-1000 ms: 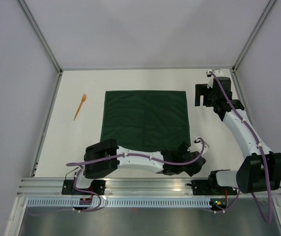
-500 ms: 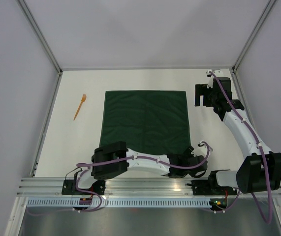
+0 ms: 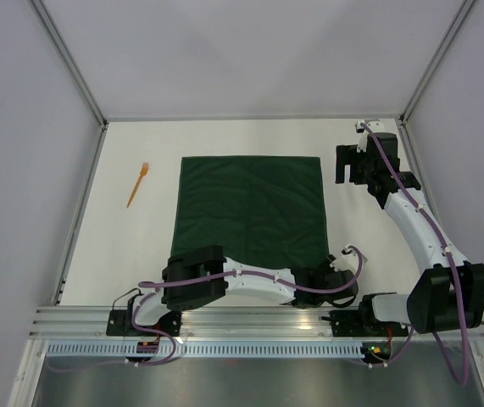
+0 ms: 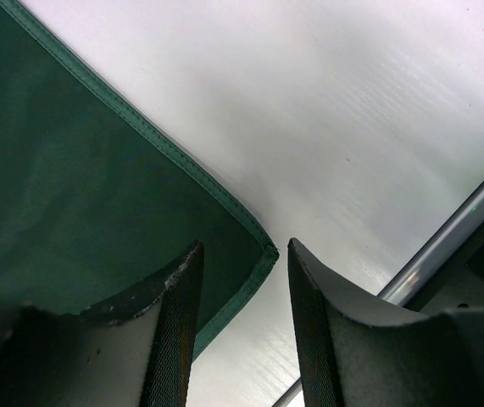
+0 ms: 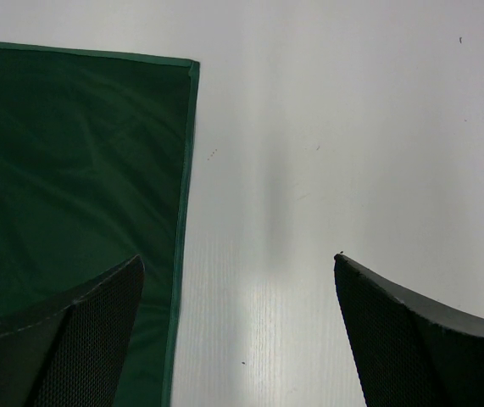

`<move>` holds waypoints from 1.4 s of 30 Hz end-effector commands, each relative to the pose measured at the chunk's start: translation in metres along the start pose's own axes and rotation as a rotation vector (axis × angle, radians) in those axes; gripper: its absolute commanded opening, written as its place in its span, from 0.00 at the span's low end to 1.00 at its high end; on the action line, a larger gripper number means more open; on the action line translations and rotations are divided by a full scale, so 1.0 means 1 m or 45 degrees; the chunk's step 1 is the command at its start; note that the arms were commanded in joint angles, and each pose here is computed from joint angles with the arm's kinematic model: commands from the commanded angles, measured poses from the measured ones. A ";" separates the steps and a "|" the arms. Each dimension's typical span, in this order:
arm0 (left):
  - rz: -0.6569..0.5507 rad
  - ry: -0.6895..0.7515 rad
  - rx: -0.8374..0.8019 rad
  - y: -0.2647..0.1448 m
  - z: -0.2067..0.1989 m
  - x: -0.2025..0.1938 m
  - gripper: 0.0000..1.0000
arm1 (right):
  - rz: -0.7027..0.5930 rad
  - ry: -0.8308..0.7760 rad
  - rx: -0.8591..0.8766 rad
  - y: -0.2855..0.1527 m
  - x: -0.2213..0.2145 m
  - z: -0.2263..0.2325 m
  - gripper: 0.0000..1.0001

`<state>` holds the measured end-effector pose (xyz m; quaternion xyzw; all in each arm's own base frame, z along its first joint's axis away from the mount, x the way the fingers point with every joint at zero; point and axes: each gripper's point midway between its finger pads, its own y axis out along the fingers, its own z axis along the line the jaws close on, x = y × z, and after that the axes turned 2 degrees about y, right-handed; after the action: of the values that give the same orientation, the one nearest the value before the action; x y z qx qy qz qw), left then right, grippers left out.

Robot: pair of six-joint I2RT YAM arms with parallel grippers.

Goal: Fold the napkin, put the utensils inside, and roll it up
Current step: Fold the napkin at the center of the board.

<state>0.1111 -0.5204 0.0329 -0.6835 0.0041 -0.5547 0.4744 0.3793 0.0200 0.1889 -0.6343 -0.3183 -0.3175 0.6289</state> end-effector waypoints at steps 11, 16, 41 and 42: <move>-0.066 0.014 0.012 0.010 -0.008 0.010 0.37 | 0.013 0.006 -0.009 -0.004 0.002 -0.002 0.98; -0.082 0.024 -0.007 0.008 -0.010 0.016 0.16 | 0.017 0.005 -0.006 -0.004 0.001 -0.002 0.98; -0.147 -0.242 -0.117 -0.023 0.024 0.058 0.02 | 0.019 0.000 0.014 -0.005 0.000 0.001 0.98; -0.149 -0.280 -0.104 -0.024 0.035 0.061 0.02 | 0.022 -0.001 0.016 -0.005 0.000 0.001 0.98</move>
<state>0.1117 -0.5260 0.0438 -0.7258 0.0166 -0.5368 0.4298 0.3772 0.0231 0.1869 -0.6306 -0.3179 -0.3103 0.6364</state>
